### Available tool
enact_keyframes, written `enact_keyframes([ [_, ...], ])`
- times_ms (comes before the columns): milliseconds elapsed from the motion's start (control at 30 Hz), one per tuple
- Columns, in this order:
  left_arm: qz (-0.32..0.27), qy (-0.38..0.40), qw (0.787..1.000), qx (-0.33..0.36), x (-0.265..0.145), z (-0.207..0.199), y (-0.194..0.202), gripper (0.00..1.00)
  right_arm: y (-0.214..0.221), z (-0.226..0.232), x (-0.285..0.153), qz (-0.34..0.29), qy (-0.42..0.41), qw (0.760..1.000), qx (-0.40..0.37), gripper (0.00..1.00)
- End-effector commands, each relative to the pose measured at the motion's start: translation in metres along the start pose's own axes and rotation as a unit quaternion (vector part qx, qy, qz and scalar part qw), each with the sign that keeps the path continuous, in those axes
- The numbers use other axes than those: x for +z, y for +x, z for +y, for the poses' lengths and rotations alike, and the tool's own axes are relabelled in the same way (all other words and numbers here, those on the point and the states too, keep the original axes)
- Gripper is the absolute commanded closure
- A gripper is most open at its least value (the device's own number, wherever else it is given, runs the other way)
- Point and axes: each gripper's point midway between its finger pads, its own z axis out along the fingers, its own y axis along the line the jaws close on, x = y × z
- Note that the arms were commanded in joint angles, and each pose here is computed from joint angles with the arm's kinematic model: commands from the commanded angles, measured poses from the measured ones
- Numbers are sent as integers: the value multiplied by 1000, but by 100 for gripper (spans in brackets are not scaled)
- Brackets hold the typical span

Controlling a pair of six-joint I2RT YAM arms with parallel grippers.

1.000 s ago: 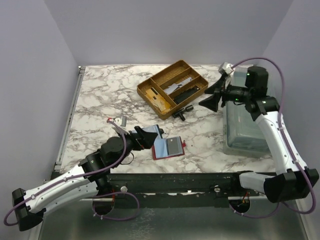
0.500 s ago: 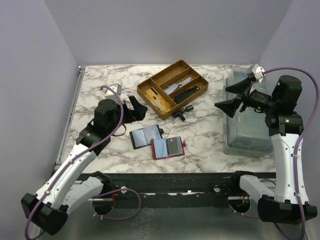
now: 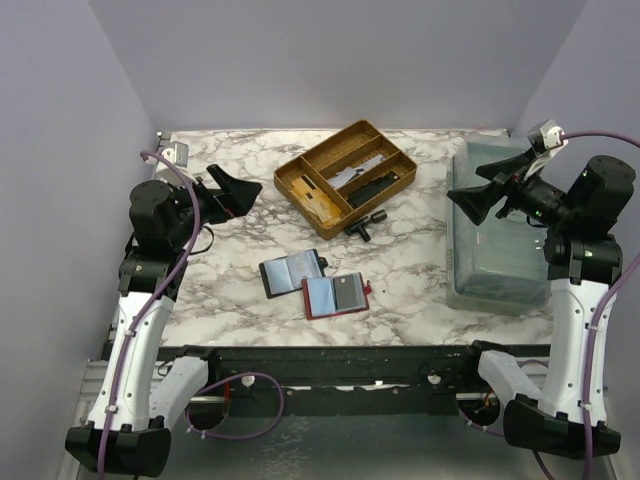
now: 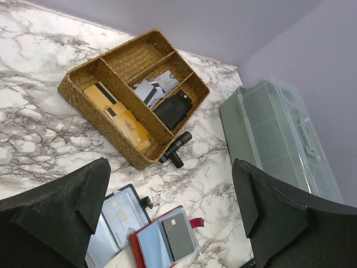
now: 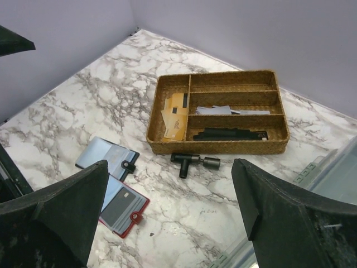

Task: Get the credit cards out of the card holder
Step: Reset both arms

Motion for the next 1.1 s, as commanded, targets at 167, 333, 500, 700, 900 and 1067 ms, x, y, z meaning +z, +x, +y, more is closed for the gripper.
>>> enact_keyframes([
  [167,16,23,1000,3,-17,-12,8,1,-16,-8,-9,-24,55,996,60,1],
  [333,24,35,999,-9,-19,-15,14,1,-17,-6,-11,-25,61,995,74,1],
  [500,24,38,999,-5,-21,-15,18,1,-17,-6,-14,-29,66,994,87,1],
  [700,22,42,999,-3,-27,-16,22,1,-14,-2,-15,-31,52,994,90,1],
  [900,24,49,998,-10,-29,-19,23,1,-14,-3,-19,-34,60,994,87,1],
  [1067,20,51,999,-7,-32,-20,24,1,-13,-5,-20,-35,64,994,86,1],
])
